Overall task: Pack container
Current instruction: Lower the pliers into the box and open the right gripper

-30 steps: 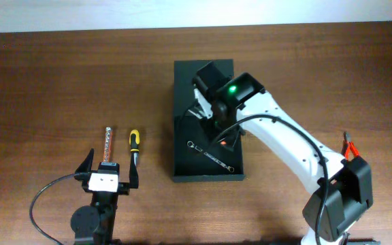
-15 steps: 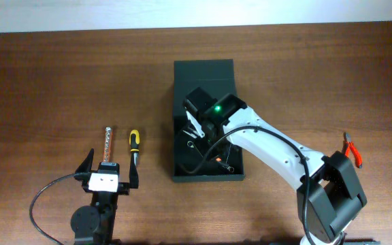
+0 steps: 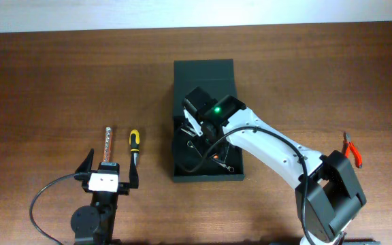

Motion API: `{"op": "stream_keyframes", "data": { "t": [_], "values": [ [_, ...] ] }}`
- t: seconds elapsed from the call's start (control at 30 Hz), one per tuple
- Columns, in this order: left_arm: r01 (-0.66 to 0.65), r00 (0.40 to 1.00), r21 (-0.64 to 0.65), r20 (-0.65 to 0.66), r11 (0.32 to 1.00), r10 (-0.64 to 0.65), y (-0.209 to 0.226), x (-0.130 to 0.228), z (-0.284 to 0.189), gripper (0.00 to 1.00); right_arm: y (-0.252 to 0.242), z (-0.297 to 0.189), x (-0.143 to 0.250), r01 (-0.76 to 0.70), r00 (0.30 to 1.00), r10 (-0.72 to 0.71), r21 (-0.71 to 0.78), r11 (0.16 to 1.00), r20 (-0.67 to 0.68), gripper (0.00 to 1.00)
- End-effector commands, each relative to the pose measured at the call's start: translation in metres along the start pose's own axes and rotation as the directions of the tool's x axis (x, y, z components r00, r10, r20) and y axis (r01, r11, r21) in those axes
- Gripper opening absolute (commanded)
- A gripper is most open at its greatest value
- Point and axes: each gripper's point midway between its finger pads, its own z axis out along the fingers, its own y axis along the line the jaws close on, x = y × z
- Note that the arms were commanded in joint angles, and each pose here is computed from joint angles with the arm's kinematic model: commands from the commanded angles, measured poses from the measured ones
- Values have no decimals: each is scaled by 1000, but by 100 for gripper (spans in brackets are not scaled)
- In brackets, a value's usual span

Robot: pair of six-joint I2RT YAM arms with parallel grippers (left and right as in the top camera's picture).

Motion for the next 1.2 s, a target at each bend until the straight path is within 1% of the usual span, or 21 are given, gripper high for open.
{"op": "stream_keyframes", "data": {
  "t": [0.0, 0.23, 0.4, 0.83, 1.17],
  "values": [
    [-12, 1000, -7, -4, 1000, 12, 1, 2, 0, 99, -1, 5, 2, 1, 1000, -1, -5, 1000, 4, 4],
    [-12, 1000, -7, -4, 1000, 12, 1, 2, 0, 99, -4, 23, 11, 0, 1000, 0, -3, 1000, -5, 4],
    [-12, 1000, -7, -4, 1000, 12, 1, 2, 0, 99, -4, 28, 8, 2, 1000, -1, -5, 1000, 15, 4],
    [-12, 1000, -7, -4, 1000, 12, 1, 2, 0, 99, -6, 37, 10, -3, 1000, 3, -3, 1000, 18, 4],
    [-12, 1000, -7, -5, 1000, 12, 1, 2, 0, 99, -8, 57, 18, -12, 999, 12, 4, 1000, -43, 4]
  ]
}}
